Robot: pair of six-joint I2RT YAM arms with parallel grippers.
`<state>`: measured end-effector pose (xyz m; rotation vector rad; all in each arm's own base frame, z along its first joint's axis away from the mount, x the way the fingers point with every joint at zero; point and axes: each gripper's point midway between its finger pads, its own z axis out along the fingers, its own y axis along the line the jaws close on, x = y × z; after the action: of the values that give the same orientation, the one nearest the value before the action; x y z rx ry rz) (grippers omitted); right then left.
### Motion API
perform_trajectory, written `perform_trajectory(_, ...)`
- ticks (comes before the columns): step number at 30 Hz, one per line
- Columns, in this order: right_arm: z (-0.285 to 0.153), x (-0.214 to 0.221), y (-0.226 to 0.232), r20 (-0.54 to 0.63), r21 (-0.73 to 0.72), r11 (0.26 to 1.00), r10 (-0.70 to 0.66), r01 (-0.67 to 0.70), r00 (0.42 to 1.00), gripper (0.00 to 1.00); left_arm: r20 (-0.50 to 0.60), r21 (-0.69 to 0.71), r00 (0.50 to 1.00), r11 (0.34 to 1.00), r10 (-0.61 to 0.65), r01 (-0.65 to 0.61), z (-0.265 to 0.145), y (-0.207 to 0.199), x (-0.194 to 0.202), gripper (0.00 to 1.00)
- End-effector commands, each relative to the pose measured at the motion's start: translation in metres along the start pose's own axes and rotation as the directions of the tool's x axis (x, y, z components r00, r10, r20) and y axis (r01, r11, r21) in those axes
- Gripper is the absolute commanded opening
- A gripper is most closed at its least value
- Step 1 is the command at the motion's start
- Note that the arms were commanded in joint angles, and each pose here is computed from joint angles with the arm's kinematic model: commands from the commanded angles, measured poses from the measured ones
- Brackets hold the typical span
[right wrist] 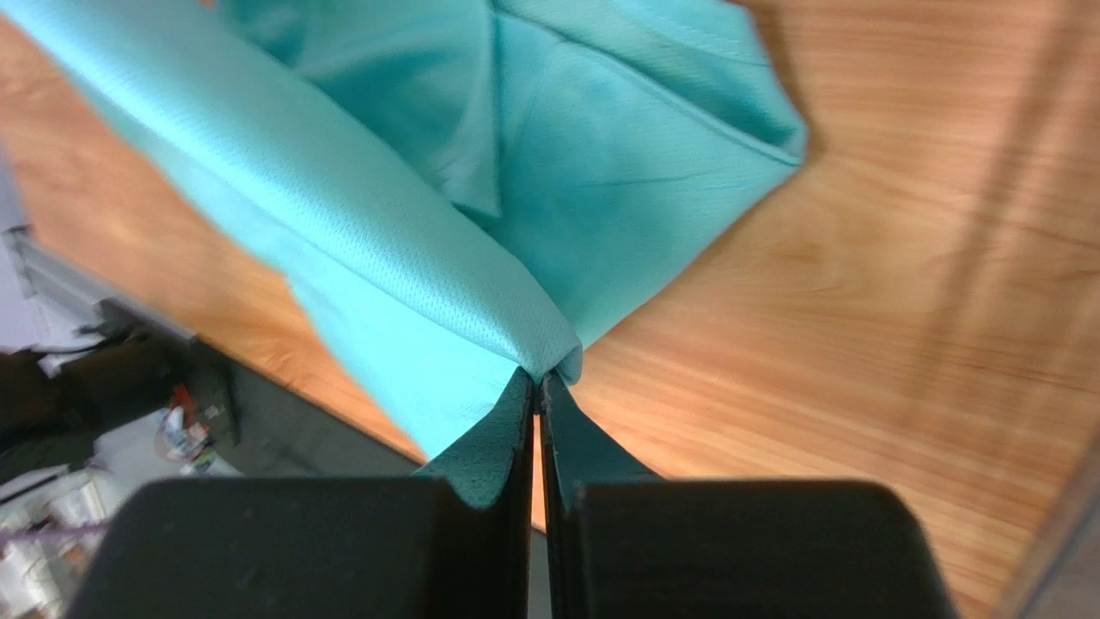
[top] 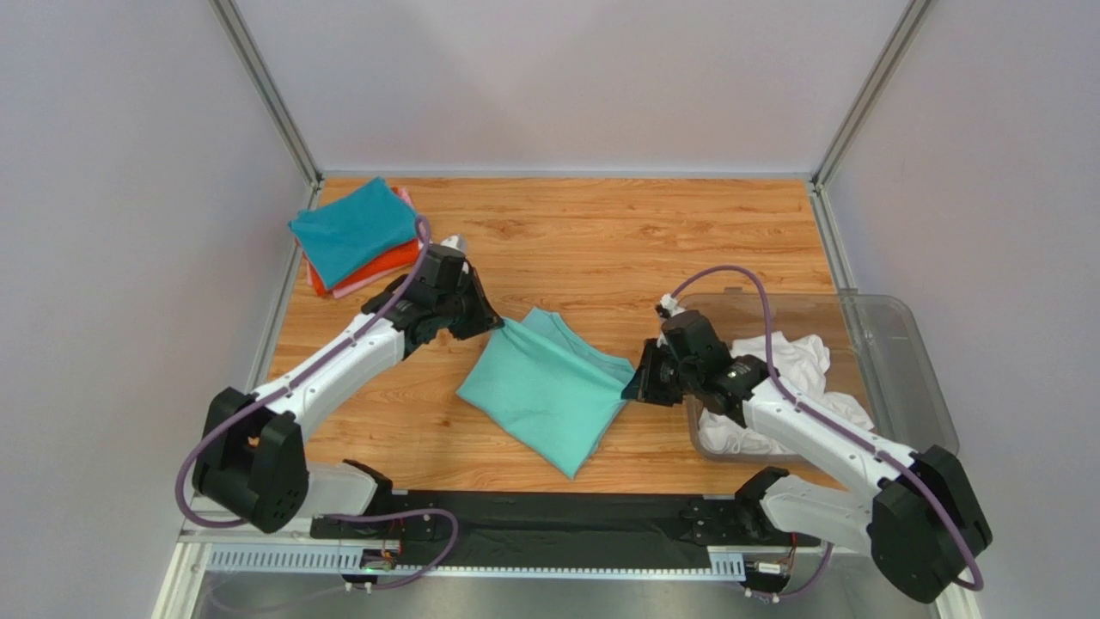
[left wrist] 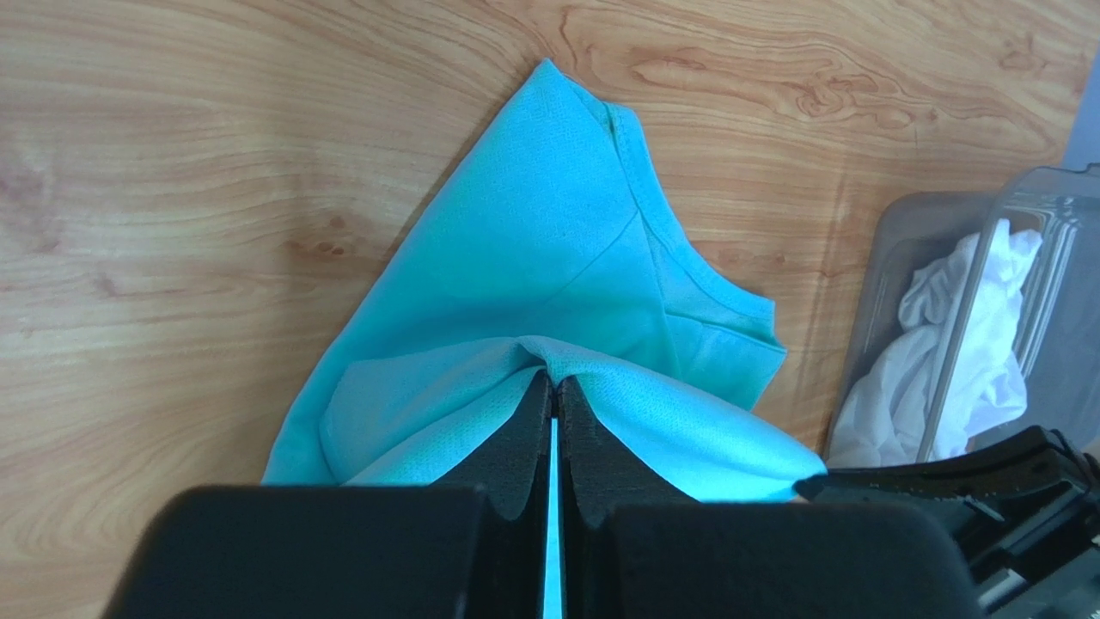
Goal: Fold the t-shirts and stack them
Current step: Fold the tshirt
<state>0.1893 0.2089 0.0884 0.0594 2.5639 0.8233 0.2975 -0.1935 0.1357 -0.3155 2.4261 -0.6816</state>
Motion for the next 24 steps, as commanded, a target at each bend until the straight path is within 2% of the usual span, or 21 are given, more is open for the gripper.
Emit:
perform_trajectory(1,0.005,-0.027,-0.031,0.086,0.196,0.98,-0.049,0.031,0.995,0.0,0.049,0.024,0.998,0.999,0.044,-0.045,0.009,-0.017,-0.021,0.0)
perform_trajectory(3,0.009,-0.039,-0.043,0.131,0.275,0.961,-0.066,0.028,0.989,0.0,0.033,0.012,0.998,0.999,0.047,-0.047,0.02,-0.017,-0.021,0.0)
perform_trajectory(6,0.02,-0.048,-0.053,0.135,0.334,0.941,-0.104,0.054,0.985,0.0,0.014,0.005,0.998,0.998,0.057,-0.057,0.038,-0.02,-0.024,0.0)
perform_trajectory(10,0.041,-0.046,-0.075,0.085,0.431,0.9,-0.105,0.058,0.991,0.0,-0.032,-0.018,0.997,0.997,0.069,-0.07,0.06,-0.02,-0.022,0.0)
perform_trajectory(16,0.061,-0.047,-0.087,0.052,0.485,0.872,-0.106,0.068,0.993,0.0,-0.1,-0.102,0.993,0.992,0.07,-0.08,0.094,-0.003,-0.014,0.0)
perform_trajectory(24,0.058,-0.055,-0.085,0.073,0.491,0.868,-0.123,0.072,0.99,0.0,-0.175,-0.232,0.983,0.968,0.052,-0.093,0.13,0.031,0.002,0.0)
